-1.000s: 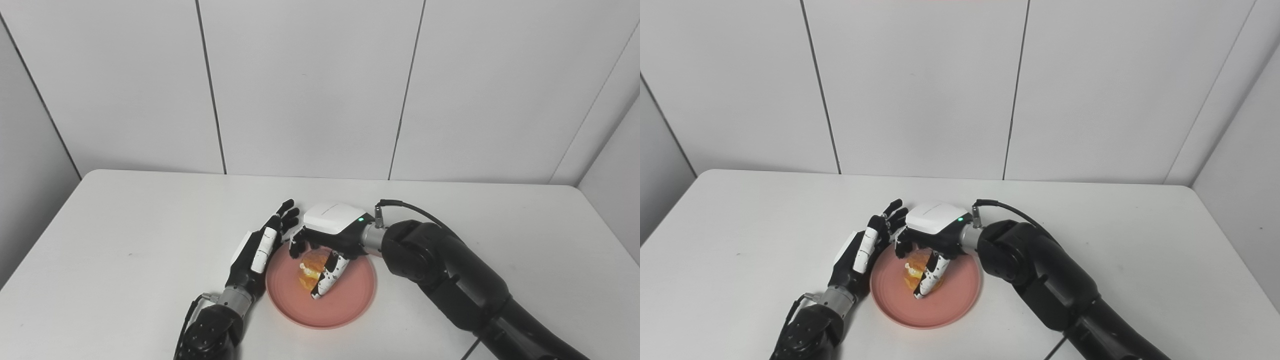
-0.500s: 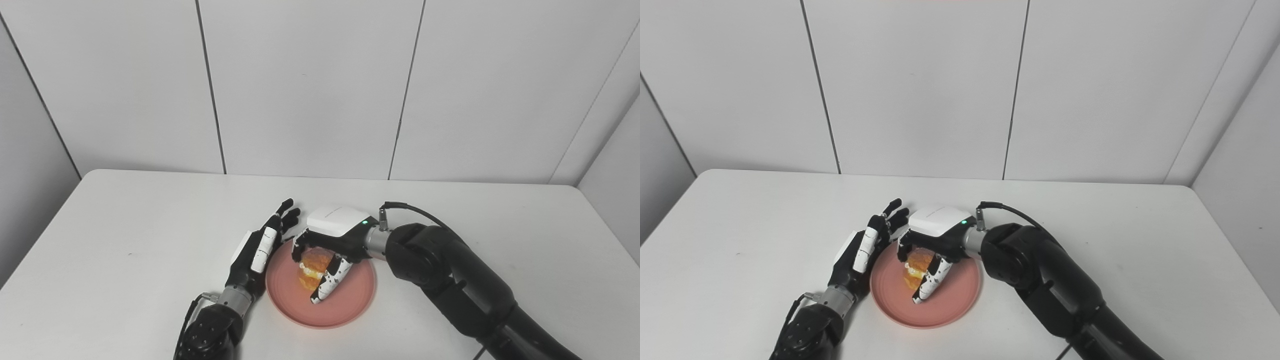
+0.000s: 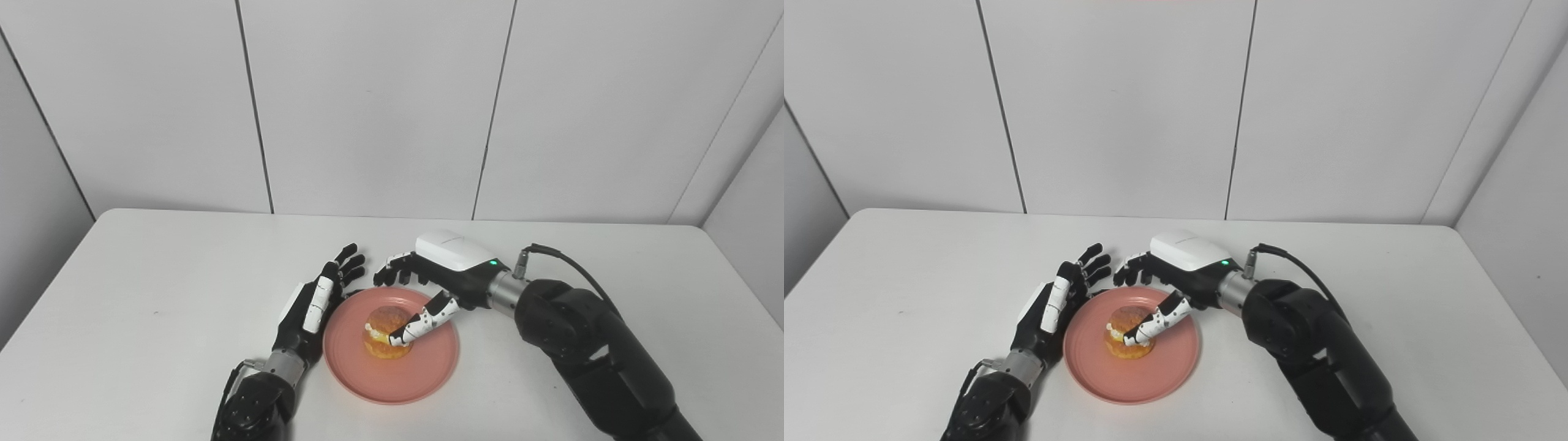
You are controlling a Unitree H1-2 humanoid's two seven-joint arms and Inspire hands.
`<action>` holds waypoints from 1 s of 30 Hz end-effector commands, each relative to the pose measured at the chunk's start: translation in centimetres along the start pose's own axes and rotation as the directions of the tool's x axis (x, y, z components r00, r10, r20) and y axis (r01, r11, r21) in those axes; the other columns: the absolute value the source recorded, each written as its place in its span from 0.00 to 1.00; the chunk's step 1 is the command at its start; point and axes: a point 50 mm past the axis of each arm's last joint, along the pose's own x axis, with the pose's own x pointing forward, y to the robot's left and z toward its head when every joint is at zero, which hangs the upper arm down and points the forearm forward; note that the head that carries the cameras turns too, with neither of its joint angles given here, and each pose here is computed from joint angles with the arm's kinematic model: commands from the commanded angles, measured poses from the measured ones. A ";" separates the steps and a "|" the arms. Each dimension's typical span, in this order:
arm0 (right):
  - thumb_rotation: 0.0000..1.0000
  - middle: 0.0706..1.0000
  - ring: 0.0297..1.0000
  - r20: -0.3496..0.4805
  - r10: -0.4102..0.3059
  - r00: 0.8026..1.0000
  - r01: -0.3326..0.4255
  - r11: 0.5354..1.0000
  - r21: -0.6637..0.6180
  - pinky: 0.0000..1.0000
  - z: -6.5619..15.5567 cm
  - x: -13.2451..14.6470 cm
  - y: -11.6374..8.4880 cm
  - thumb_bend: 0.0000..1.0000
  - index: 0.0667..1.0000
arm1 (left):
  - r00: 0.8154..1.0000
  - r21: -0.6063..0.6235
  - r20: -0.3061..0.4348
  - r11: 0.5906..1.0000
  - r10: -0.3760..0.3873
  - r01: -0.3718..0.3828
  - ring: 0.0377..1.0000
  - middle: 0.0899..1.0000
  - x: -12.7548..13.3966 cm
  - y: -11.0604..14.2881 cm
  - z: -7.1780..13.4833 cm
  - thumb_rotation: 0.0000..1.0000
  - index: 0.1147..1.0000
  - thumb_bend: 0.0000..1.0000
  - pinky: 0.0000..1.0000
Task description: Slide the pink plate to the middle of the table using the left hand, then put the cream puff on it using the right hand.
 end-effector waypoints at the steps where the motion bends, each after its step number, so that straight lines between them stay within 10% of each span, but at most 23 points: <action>1: 0.72 0.72 0.70 0.013 -0.134 0.991 0.134 0.991 0.032 0.61 -0.7 -0.8 -1.6 0.92 0.68 | 0.994 -0.054 -0.101 0.998 0.026 -0.032 0.92 0.93 -1.8 -0.5 -3.3 0.97 0.91 0.97 0.76; 7: 0.85 0.72 0.70 -0.084 -0.308 0.948 0.317 0.936 0.153 0.63 -4.0 -2.2 1.2 0.81 0.70 | 0.995 -0.024 -0.048 0.996 0.087 -0.088 0.93 0.93 -1.7 0.5 -2.9 0.96 0.92 0.93 0.84; 14: 0.86 0.76 0.75 -0.340 -0.472 0.814 0.580 0.689 0.433 0.67 -7.5 -3.2 7.9 0.79 0.73 | 0.981 0.113 0.064 0.975 0.185 -0.192 0.96 0.95 -1.7 1.4 -2.1 0.96 0.93 0.92 0.94; 21: 0.98 0.87 0.89 -0.511 -0.481 0.712 0.702 0.486 0.520 0.86 -8.1 -3.3 13.2 0.79 0.77 | 0.964 0.127 0.091 0.958 0.248 -0.259 1.00 1.00 -1.5 1.9 -2.3 0.96 0.94 0.90 1.00; 26: 0.97 0.91 0.92 -0.620 -0.448 0.644 0.751 0.214 0.625 0.88 -7.9 -3.1 15.4 0.80 0.84 | 0.950 0.195 0.093 0.931 0.297 -0.310 1.00 1.00 -1.5 2.0 -2.4 0.98 0.94 0.87 1.00; 30: 0.98 0.93 0.95 -0.630 -0.432 0.645 0.754 0.225 0.617 0.91 -7.9 -3.4 16.4 0.80 0.85 | 0.955 0.191 0.069 0.936 0.288 -0.296 1.00 1.00 -1.6 2.0 -2.4 1.00 0.96 0.83 1.00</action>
